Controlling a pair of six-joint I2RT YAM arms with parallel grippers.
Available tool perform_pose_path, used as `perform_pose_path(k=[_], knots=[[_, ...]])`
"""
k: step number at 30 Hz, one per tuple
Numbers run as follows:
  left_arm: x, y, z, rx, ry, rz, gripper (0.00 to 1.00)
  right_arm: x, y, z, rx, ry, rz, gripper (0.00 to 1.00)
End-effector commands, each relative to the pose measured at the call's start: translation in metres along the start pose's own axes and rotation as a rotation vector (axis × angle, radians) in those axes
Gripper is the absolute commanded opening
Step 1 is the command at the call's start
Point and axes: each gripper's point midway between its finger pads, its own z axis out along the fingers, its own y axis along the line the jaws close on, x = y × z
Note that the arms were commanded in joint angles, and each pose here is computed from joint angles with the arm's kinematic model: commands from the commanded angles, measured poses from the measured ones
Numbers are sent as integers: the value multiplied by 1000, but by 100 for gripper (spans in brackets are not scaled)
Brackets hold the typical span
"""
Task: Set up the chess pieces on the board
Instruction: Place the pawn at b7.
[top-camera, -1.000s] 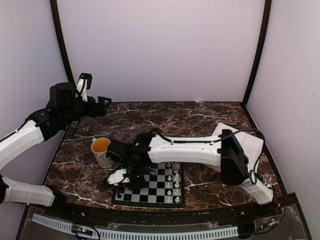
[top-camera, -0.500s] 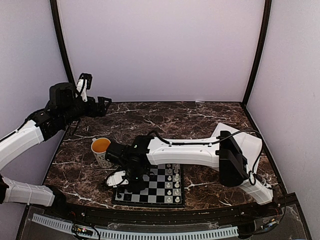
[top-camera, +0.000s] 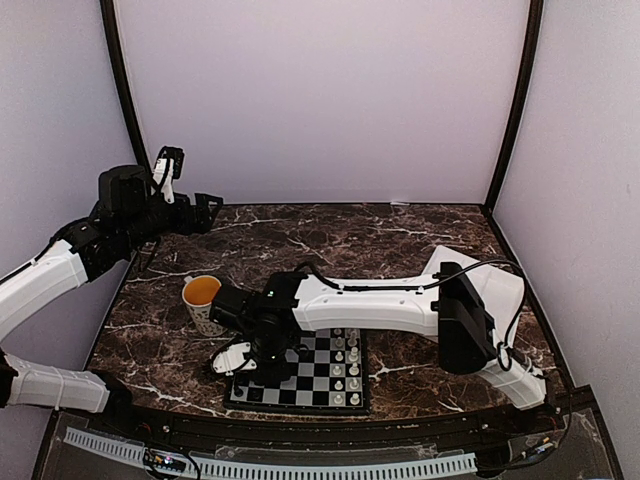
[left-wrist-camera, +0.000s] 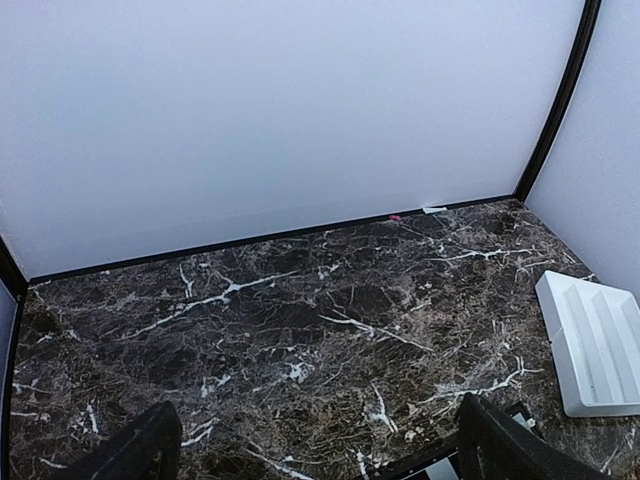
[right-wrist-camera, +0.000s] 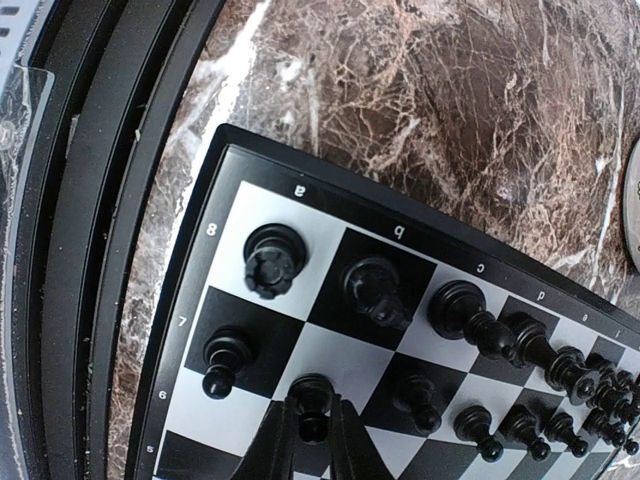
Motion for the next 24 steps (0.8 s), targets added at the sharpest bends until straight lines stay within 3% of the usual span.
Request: perform_pose_path(k=[1,24], knots=[[-3,-1,-3,12,-10,-10,98,-9,1,4,12,-11,-6,16],[0,-2,0,28,2,-17,98,-12,-1,10,17,-22,-21,7]])
